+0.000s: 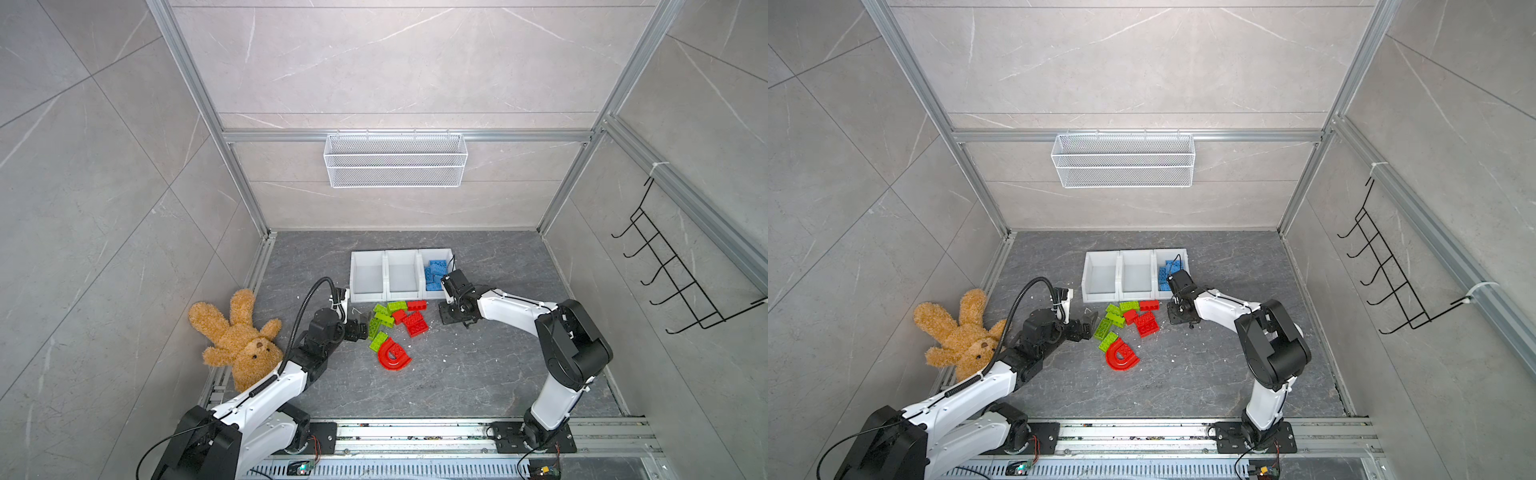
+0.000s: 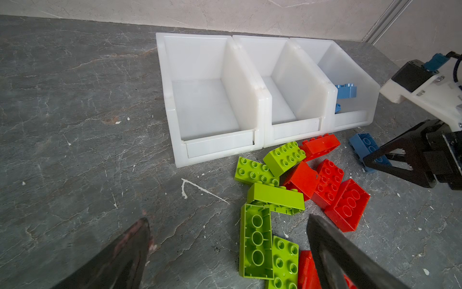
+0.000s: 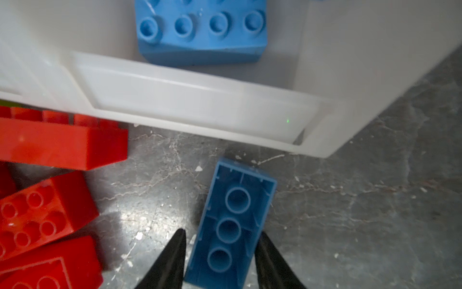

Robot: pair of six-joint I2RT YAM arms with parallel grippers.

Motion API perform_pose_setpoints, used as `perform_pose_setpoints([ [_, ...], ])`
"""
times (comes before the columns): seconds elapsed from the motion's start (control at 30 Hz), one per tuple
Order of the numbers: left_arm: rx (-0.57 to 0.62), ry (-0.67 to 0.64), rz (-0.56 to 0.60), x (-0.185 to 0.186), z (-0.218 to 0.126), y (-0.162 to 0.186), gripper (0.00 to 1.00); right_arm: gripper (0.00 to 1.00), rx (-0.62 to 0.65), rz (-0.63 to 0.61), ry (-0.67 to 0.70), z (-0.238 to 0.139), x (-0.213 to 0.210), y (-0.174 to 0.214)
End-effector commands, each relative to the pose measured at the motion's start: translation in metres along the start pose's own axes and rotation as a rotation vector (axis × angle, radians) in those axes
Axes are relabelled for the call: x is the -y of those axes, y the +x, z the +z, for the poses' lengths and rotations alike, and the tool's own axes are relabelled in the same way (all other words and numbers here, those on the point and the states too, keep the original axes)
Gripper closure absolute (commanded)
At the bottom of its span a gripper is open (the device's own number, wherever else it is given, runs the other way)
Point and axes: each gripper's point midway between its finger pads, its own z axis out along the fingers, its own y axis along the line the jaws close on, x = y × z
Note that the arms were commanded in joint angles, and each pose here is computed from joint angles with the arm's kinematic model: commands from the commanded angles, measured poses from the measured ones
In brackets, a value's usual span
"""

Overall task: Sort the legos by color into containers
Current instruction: 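Lower the right gripper to the blue brick beside the bin front, then close the right gripper on the blue 2x3 brick and lift it, then carry the blue brick over the far compartment and open the right gripper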

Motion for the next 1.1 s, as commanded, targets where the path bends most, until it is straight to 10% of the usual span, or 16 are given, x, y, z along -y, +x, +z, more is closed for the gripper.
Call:
perform_pose_setpoints([
  [0.0, 0.059, 0.003, 0.02, 0.002, -0.003, -0.018, 0.0, 0.55, -0.006, 0.002, -0.001, -0.002, -0.001, 0.007],
  [0.5, 0.077, 0.008, 0.016, 0.002, -0.005, -0.019, 0.0, 0.7, 0.042, 0.004, -0.051, -0.032, -0.005, 0.009],
  [1.07, 0.078, 0.017, 0.019, 0.004, -0.005, -0.019, 0.0, 0.75, 0.248, -0.028, -0.207, -0.082, -0.02, -0.11],
])
